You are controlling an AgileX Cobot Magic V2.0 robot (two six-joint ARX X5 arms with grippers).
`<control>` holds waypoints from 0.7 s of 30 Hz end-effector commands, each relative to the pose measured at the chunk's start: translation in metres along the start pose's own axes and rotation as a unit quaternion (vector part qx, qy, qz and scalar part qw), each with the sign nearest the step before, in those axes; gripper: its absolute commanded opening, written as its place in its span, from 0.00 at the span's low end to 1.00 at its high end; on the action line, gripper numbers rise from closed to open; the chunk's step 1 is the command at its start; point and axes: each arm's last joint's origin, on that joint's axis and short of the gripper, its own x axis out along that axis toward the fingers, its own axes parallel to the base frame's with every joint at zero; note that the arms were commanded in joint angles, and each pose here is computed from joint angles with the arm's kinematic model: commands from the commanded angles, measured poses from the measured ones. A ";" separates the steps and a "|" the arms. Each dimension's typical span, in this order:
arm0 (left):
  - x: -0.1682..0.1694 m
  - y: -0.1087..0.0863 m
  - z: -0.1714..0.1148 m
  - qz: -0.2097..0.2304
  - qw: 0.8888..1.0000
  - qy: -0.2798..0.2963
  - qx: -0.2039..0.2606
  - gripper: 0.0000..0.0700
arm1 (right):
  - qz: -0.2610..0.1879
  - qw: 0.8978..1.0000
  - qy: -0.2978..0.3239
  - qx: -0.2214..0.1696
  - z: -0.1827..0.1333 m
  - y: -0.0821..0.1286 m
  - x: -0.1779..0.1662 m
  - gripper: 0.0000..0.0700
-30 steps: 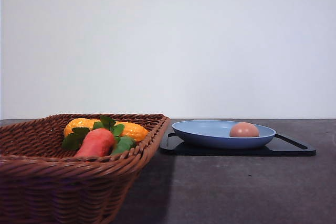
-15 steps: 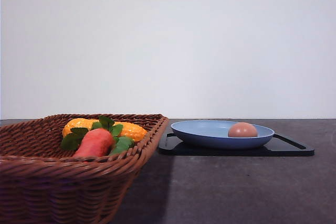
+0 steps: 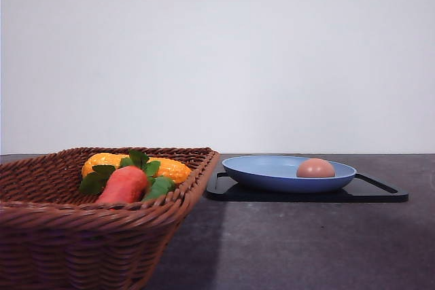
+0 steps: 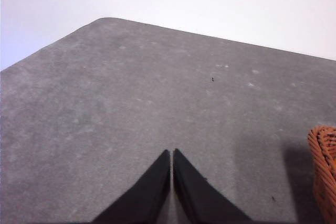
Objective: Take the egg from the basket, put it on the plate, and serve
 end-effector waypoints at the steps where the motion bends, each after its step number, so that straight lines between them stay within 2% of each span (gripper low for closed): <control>1: 0.002 0.001 -0.009 0.004 1.000 0.017 0.001 0.00 | 0.002 1.000 -0.009 -0.001 -0.003 0.000 0.000 0.00; 5: 0.002 0.001 -0.009 0.004 1.000 0.017 0.001 0.00 | 0.003 1.000 -0.001 0.014 -0.015 0.001 0.003 0.00; 10: 0.002 0.001 -0.009 0.004 1.000 0.017 0.001 0.00 | 0.003 0.999 0.011 0.051 -0.022 0.001 0.005 0.00; 21: 0.002 0.001 -0.009 0.004 1.000 0.017 0.001 0.00 | 0.001 0.999 0.007 0.051 -0.021 0.001 0.004 0.00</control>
